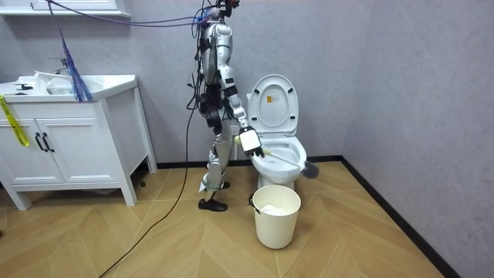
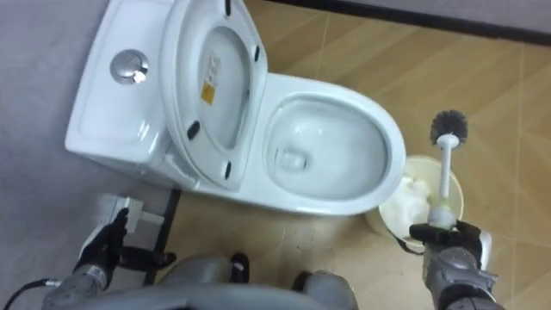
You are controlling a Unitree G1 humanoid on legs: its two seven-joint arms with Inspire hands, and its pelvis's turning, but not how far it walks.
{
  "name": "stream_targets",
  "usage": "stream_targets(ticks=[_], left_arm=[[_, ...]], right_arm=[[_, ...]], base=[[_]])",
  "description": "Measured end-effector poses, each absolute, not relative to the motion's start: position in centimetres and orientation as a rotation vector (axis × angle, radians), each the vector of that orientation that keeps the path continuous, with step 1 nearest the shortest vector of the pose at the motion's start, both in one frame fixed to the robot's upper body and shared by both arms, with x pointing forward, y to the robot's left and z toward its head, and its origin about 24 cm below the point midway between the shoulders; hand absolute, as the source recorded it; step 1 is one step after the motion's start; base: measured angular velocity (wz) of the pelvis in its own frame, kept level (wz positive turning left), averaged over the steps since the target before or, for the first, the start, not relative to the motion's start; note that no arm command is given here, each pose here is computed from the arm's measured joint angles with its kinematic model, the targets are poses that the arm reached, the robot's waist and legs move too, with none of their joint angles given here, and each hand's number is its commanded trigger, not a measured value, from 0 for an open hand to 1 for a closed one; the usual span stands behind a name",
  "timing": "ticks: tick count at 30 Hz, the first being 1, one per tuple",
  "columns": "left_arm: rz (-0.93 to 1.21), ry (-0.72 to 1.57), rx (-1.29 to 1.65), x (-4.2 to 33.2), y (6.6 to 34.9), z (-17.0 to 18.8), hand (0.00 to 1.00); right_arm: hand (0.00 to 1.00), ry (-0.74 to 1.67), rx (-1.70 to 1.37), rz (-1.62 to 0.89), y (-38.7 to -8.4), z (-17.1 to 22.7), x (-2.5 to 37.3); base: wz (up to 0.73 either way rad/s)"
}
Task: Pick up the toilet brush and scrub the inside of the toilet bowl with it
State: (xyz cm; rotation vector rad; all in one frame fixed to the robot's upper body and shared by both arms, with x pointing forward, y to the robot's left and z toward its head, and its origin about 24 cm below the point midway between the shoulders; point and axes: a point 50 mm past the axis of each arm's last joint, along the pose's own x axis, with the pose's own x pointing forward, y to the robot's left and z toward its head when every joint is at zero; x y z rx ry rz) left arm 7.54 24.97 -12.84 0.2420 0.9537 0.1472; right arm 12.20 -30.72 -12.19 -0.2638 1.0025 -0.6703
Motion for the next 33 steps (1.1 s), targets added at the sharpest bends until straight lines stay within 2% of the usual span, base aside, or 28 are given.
stream_targets(ticks=[9,12,16,20,24,33], left_arm=[[0.216,1.037,0.303,3.4,26.0,-12.9,0.00],[0.206,1.030,0.372,3.1,25.9,-12.6,0.00],[0.238,0.943,0.424,4.7,25.8,-11.6,0.00],[0.298,0.755,0.547,8.1,25.7,-9.4,0.00],[0.336,0.558,0.591,11.6,25.2,-6.8,0.00],[0.344,0.225,0.632,15.8,23.1,-2.0,0.00]], right_arm=[[1.00,0.915,-0.475,-0.483,-29.0,-11.8,13.1],[1.00,0.889,-0.574,-0.407,-28.3,-11.8,13.4],[1.00,0.882,-0.663,-0.317,-27.5,-12.1,13.2],[1.00,0.901,-0.767,-0.181,-26.4,-13.0,12.3],[1.00,0.964,-0.792,-0.104,-26.3,-13.8,10.9],[1.00,1.117,-0.842,0.013,-26.5,-15.1,7.8]], base=[[0.08],[0.15],[0.14],[0.15],[0.13],[0.04]])
